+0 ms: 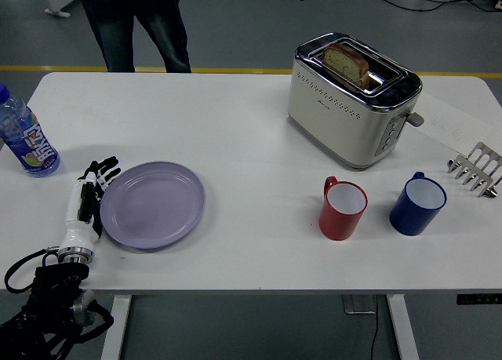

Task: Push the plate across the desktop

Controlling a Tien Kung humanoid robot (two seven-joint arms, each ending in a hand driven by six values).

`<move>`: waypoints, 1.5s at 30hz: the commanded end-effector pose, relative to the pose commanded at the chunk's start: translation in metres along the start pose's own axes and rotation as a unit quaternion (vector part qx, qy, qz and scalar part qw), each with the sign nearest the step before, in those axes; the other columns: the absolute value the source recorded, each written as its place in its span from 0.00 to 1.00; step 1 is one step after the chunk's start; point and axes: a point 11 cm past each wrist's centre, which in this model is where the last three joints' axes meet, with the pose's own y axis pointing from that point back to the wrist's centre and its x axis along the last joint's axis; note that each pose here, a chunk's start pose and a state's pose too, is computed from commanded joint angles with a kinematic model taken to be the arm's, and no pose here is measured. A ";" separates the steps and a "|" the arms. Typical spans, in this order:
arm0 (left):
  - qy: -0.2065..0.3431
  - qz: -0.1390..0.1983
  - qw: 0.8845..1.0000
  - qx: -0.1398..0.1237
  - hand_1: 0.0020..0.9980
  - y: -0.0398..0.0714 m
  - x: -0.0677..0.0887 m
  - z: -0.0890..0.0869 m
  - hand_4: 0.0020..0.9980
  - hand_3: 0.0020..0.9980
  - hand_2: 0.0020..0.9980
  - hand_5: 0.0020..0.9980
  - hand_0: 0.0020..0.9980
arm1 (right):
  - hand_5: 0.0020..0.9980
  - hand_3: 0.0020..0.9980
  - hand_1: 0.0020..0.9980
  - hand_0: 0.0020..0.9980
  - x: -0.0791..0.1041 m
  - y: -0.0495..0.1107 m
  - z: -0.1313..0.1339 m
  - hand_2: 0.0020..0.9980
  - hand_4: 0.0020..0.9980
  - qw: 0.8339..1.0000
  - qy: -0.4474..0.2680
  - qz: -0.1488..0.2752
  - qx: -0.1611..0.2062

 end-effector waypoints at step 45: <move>0.010 -0.079 0.997 0.013 0.76 0.000 -0.057 -0.003 0.48 0.69 0.79 1.00 0.74 | 0.49 0.65 0.62 0.60 0.002 0.001 -0.012 0.71 0.21 1.000 0.007 -0.002 0.013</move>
